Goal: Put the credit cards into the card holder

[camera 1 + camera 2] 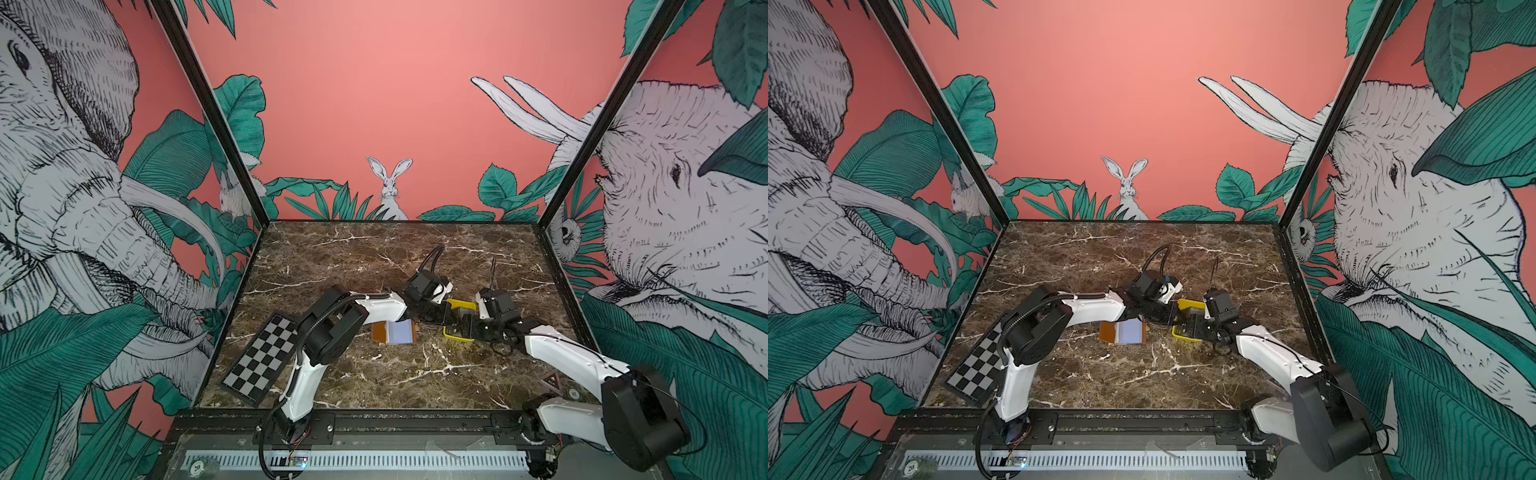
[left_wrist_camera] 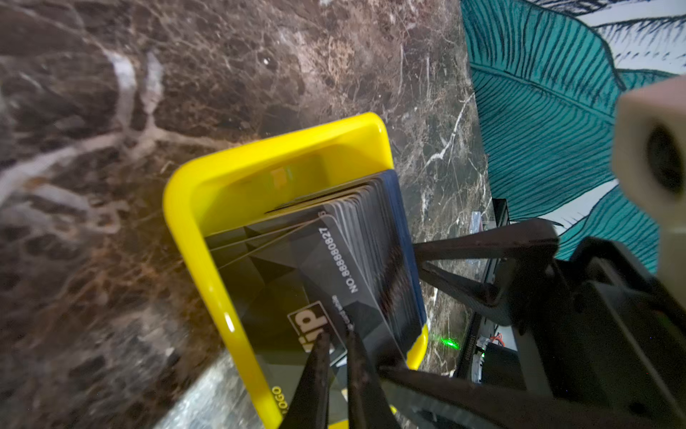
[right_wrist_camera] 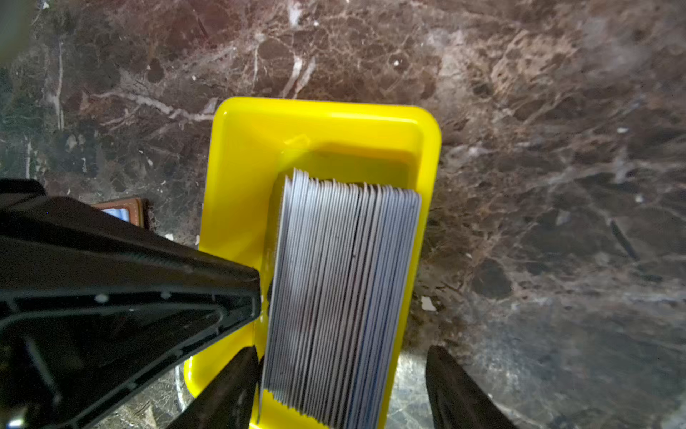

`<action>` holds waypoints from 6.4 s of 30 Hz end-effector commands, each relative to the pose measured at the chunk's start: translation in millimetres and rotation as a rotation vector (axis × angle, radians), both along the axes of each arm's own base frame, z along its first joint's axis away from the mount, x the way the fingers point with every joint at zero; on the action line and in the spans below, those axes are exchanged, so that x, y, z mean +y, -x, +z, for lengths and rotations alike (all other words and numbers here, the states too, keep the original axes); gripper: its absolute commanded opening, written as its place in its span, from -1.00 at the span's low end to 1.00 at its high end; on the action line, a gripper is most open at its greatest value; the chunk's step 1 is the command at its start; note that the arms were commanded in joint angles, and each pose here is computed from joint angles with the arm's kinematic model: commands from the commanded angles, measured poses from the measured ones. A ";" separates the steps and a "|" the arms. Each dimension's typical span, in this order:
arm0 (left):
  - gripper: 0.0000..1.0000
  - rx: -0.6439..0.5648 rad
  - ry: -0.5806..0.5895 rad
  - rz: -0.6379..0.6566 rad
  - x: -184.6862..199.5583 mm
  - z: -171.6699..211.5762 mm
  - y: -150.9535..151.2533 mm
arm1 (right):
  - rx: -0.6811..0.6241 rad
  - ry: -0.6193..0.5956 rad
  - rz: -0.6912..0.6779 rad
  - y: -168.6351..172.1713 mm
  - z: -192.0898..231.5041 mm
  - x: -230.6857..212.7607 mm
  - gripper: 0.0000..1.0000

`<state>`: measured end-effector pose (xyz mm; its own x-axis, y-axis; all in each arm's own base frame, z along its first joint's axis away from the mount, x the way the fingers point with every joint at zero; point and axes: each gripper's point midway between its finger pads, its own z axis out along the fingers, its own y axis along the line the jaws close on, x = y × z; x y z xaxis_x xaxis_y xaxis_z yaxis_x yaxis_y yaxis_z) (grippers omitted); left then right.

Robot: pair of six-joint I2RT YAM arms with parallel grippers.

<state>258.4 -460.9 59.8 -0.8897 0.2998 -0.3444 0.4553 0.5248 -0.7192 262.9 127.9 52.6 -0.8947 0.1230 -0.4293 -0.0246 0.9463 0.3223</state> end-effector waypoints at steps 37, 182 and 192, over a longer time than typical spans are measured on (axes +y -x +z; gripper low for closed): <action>-0.73 0.022 0.006 -0.001 -8.9 -4.9 6.7 | 0.014 -0.149 -0.087 -4.3 23.3 27.3 -0.66; -1.00 0.053 0.615 0.196 118.7 158.3 -36.0 | -0.202 -0.753 0.127 -25.0 138.2 90.3 -0.74; -1.00 0.023 0.363 0.239 170.9 109.5 -22.0 | -0.149 -0.447 0.150 1.8 86.0 115.9 -0.62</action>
<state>301.0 -302.2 187.2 -0.9321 -0.1375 -0.3350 0.3007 0.2211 -0.9277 256.8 245.7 150.0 -0.8754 0.2311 -0.4245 -0.2180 0.5951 0.7736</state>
